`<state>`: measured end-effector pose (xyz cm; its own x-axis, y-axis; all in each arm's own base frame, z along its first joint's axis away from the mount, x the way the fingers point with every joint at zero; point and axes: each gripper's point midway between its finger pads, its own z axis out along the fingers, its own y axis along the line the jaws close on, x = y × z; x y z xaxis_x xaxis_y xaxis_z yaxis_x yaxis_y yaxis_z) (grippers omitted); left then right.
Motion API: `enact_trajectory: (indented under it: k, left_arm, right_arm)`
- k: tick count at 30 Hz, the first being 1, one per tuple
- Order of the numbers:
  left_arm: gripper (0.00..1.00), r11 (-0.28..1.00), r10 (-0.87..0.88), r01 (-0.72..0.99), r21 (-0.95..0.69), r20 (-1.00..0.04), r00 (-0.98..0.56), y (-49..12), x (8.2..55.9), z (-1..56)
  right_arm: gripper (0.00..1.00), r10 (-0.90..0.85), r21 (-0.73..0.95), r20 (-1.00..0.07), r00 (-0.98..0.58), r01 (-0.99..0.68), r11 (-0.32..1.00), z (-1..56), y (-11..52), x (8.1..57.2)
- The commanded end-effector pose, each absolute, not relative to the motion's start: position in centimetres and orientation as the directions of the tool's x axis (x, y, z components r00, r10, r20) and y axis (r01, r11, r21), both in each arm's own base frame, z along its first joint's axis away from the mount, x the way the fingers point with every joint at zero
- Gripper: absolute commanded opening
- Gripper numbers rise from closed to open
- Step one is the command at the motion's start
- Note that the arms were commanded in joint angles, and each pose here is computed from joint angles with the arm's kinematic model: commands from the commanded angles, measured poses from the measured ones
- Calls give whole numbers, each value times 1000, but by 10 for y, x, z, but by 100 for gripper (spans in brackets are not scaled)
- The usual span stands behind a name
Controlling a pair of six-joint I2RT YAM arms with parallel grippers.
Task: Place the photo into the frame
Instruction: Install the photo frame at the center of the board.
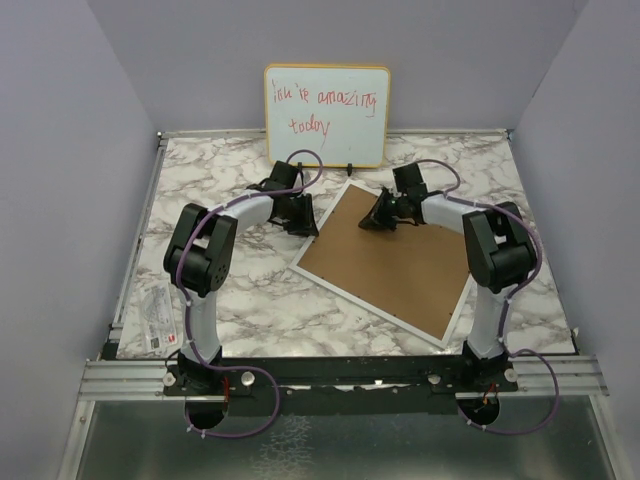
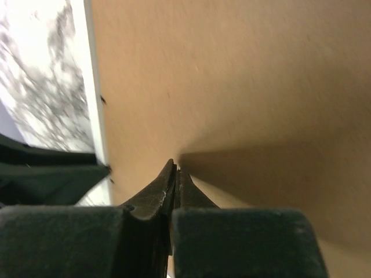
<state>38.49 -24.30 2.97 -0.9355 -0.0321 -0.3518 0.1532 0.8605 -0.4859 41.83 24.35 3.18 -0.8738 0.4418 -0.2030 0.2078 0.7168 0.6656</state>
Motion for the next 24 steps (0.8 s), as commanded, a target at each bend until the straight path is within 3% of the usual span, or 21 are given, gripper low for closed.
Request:
enact_trajectory:
  k: [1, 9, 15, 20, 24]
  left_arm:
    - [34, 905, -26, 107, -412, -304, -952, -229, 380, 13]
    - [60, 898, -84, 115, -424, -423, -902, -222, 410, 75]
    - [71, 913, -173, 44, -407, -481, -860, -189, 414, 106]
    - [74, 909, -234, -16, -416, -480, -846, -161, 406, 114]
    - [75, 905, -248, -33, -425, -461, -852, -151, 396, 110]
  right_arm:
    - [4, 218, 542, -289, -932, 28, 840, 36, 220, 375]
    - [35, -111, 338, -349, -931, -235, 911, 49, 210, 287]
    - [55, -342, 226, -336, -878, -427, 875, 45, 228, 227]
    - [58, -529, 93, -271, -804, -569, 817, 24, 234, 186]
    - [53, -547, -16, -240, -802, -560, 828, 12, 227, 184]
